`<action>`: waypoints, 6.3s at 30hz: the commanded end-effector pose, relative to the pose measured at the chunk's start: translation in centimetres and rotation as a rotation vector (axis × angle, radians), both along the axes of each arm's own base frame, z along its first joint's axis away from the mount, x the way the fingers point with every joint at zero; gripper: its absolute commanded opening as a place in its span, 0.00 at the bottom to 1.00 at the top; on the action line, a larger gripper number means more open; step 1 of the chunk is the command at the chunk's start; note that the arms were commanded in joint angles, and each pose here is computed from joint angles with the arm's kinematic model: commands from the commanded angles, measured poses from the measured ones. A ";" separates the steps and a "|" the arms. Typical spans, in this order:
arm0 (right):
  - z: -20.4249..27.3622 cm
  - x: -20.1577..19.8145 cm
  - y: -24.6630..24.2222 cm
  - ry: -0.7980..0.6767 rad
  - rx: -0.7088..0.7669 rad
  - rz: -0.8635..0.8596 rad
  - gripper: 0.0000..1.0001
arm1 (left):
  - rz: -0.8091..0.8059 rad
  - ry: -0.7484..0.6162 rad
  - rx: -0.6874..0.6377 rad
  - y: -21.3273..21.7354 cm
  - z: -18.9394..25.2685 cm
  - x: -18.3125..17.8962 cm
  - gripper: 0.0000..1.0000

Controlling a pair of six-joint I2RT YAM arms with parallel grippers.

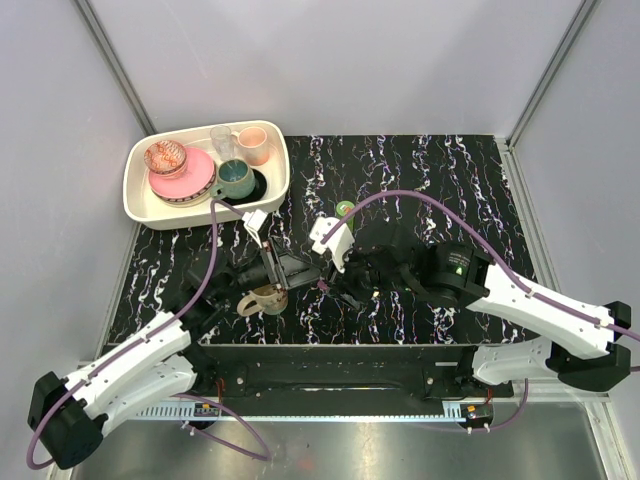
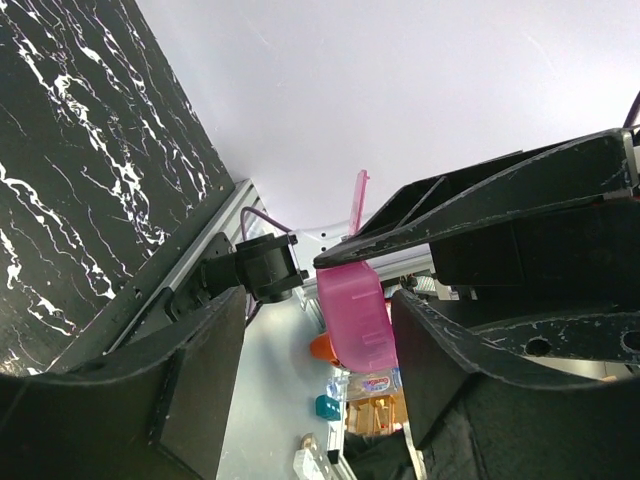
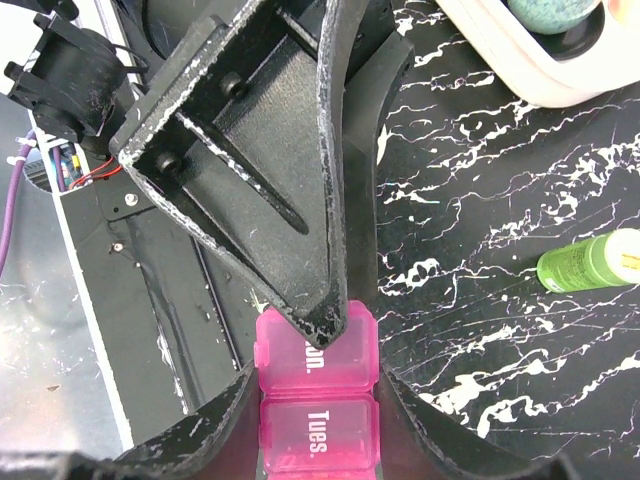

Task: Sort the pills into containers

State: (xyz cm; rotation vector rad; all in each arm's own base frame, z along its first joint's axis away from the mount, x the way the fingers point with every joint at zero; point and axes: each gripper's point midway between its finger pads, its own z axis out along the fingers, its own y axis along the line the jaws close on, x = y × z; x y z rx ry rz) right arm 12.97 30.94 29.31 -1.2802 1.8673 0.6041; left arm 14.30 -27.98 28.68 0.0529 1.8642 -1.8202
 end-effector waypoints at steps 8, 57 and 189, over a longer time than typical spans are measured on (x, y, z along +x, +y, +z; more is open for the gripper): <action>1.4 0.2 0.2 -0.067 -0.006 0.029 0.20 | -0.079 -0.072 -0.067 -0.7 3.7 -1.0 0.54; 2.9 -1.3 1.5 -0.073 0.025 0.166 0.93 | -0.166 -0.009 -0.037 -1.7 0.9 -2.6 0.00; 2.5 0.3 -4.0 0.694 1.036 -0.486 0.38 | -0.002 -0.046 -0.164 -0.9 4.9 -0.2 0.00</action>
